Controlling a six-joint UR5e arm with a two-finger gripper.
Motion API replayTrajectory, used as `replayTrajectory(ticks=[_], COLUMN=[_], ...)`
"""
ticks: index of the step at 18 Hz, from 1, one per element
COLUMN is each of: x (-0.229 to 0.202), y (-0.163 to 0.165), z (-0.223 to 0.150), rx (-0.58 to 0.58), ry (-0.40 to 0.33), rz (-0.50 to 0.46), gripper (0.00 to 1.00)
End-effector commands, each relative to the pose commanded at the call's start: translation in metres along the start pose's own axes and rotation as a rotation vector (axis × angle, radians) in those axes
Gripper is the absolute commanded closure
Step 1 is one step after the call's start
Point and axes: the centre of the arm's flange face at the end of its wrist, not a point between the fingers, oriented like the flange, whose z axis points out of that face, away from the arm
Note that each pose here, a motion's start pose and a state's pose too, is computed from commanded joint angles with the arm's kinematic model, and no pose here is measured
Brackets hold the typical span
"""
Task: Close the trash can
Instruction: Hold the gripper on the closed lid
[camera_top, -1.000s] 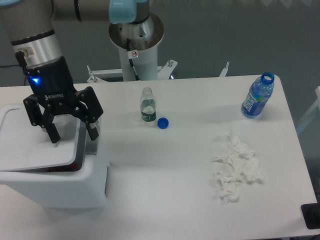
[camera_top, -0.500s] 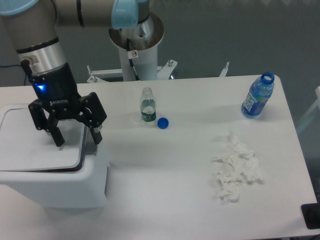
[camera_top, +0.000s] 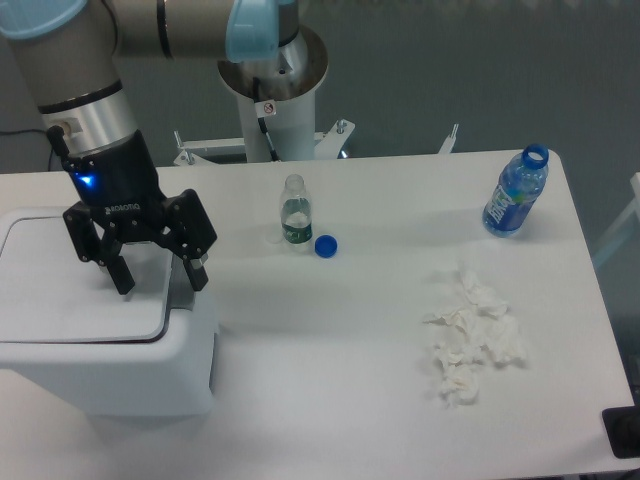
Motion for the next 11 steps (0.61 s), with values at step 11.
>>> replayTrajectory(ticks=[11], x=[-0.0004], y=[0.0034], z=[0.0076], rx=[-0.016], ry=[-0.002], rz=[0.02], gripper=[0.0])
